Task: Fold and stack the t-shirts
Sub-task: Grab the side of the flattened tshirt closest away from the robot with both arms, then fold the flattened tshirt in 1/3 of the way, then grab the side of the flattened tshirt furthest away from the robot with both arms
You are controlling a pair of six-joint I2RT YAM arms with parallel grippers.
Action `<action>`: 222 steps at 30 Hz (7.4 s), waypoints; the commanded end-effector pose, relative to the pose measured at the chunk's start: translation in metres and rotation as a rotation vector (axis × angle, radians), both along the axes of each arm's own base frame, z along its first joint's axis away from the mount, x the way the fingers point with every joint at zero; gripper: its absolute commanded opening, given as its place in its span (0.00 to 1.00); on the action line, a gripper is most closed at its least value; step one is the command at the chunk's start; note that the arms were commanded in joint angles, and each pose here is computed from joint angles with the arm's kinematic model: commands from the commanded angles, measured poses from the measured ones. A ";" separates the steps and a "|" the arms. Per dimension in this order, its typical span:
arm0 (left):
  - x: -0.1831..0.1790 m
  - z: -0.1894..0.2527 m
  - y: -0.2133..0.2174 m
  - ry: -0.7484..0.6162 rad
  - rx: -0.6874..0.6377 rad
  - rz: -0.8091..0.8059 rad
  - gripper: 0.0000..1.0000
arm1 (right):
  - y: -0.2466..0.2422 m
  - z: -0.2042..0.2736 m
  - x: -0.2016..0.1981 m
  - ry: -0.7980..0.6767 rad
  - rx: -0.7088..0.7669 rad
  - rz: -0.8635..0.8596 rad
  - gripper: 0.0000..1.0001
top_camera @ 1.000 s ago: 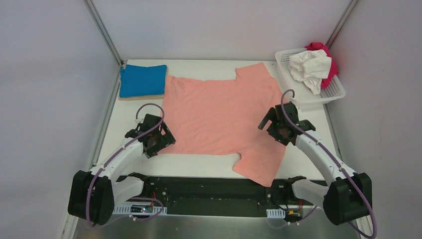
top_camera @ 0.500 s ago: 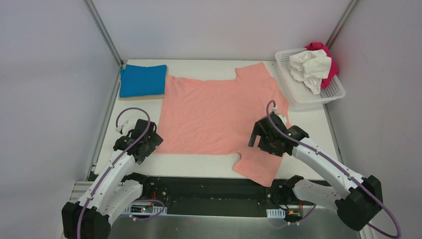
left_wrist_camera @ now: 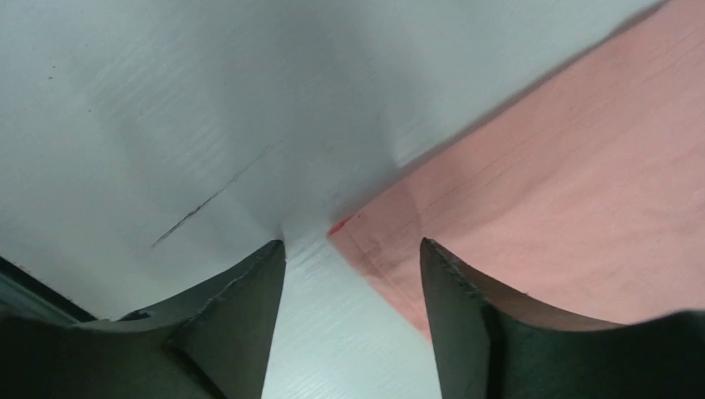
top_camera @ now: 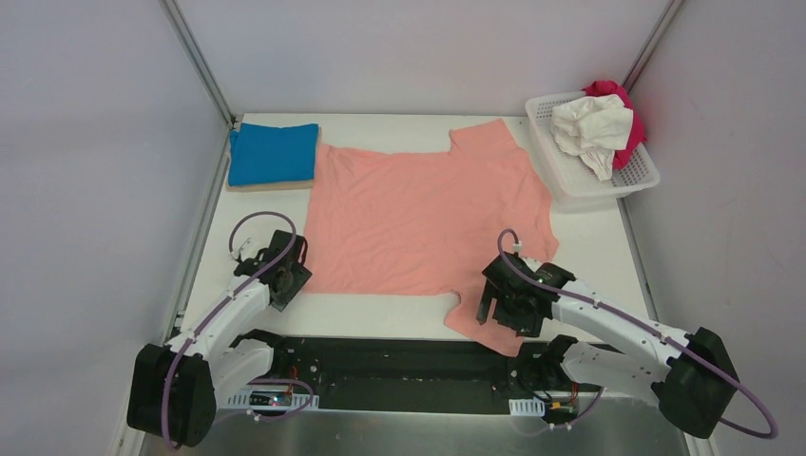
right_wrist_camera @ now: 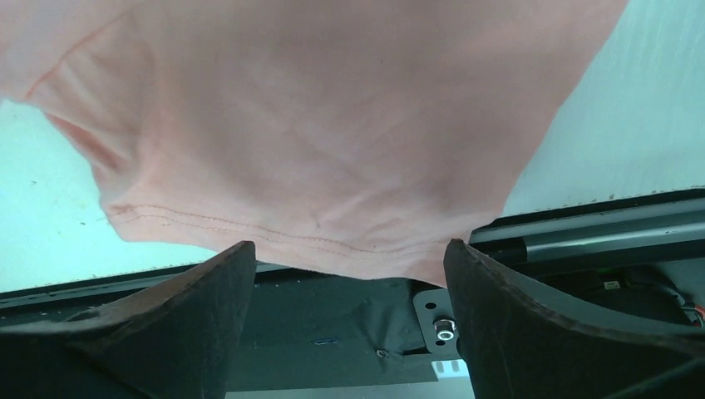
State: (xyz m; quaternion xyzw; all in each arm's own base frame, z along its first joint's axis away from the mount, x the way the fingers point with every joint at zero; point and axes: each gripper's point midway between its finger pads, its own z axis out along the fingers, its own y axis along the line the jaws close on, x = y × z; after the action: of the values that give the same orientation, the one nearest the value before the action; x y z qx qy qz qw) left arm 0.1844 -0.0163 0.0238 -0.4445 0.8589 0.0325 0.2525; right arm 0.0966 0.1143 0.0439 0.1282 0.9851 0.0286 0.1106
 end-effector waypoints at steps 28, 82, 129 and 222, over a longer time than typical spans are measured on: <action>-0.008 -0.016 -0.009 -0.066 -0.099 0.026 0.00 | -0.004 0.005 -0.022 0.132 -0.110 -0.096 0.00; 0.143 0.067 0.002 -0.170 0.107 -0.047 0.00 | 0.001 0.083 0.263 -0.288 0.019 -0.246 0.02; 0.136 -0.004 -0.084 0.051 -0.179 -0.515 0.99 | 0.033 0.020 0.293 -0.268 0.306 -0.158 0.99; 0.234 0.079 -0.030 -0.056 0.058 -0.405 0.98 | -0.047 0.144 0.259 -0.649 0.060 -0.273 0.99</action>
State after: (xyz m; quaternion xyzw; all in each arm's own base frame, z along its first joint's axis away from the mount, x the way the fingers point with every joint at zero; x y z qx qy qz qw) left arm 0.4009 -0.0720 0.1177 -0.2515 0.9118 -0.0580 0.3193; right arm 0.3080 0.0684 0.1587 0.2697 0.8842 0.0938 0.3696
